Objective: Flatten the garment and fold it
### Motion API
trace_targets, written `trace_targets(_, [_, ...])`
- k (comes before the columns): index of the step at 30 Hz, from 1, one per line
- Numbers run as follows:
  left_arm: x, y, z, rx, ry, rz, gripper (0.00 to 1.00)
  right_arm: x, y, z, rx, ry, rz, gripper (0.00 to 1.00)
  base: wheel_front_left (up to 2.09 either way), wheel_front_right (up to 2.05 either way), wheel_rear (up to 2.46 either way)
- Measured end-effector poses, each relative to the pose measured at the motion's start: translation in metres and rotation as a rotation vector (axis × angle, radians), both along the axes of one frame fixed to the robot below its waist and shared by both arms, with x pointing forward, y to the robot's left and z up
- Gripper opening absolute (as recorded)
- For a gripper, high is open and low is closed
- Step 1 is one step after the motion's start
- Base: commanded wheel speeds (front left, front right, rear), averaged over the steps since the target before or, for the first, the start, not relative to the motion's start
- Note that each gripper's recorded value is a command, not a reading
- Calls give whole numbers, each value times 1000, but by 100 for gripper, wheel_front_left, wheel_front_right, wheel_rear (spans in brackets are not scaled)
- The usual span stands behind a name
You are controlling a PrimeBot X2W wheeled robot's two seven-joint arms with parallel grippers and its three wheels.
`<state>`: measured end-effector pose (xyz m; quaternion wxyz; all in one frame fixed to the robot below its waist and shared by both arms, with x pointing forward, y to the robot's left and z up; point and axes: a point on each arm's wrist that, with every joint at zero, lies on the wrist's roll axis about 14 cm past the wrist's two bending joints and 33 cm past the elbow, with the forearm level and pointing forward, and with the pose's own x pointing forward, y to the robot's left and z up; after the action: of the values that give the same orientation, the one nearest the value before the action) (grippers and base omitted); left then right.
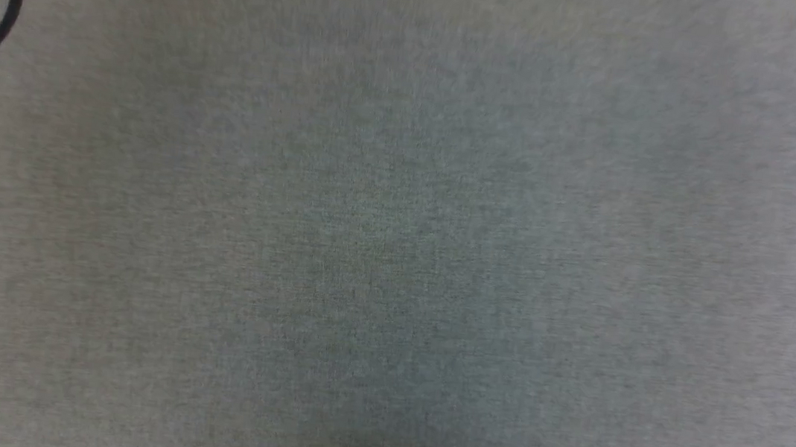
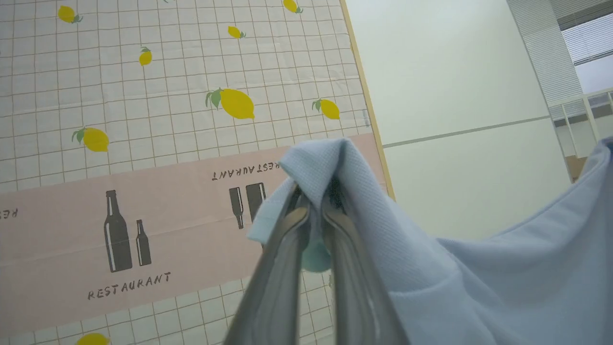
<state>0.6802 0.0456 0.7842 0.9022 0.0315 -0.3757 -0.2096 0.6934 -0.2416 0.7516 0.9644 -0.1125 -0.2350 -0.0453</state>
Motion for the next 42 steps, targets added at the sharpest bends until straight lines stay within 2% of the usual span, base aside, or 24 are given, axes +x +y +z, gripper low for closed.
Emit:
trace_targets(3, [10, -5, -23, -13, 8, -28, 0, 15, -7, -18, -44, -11, -16, 0, 0, 0, 0])
trace_targets(9, [24, -9, -90, -14, 70, -110, 0, 48, 0, -87, -88, 55, 14, 0, 0, 0, 0])
trace_targets(12, [26, -9, -135, 1, 151, -144, 0, 57, 9, -115, -86, 80, 54, 0, 0, 0, 0])
trace_targets(15, [20, -7, -170, 9, 230, -181, 0, 58, 16, -142, -37, 101, 101, 0, 0, 0, 0])
trace_targets(18, [-3, -6, -216, 37, 386, -231, 0, 42, 18, -179, 36, 148, 160, 0, 0, 0, 0])
trace_targets(24, [-54, 5, -242, 11, 523, -281, 0, -6, -4, -206, 135, 233, 175, 0, 0, 0, 0])
trace_targets(28, [-92, 11, -257, 24, 582, -274, 0, -48, -15, -223, 193, 289, 162, 0, 0, 0, 0])
trace_targets(35, [-171, -6, -297, 88, 707, -282, 0, -117, -8, -254, 312, 396, 149, 0, 0, 0, 0])
trace_targets(42, [-226, 2, -325, 89, 839, -214, 0, -186, -3, -283, 438, 493, 99, 0, 0, 0, 0])
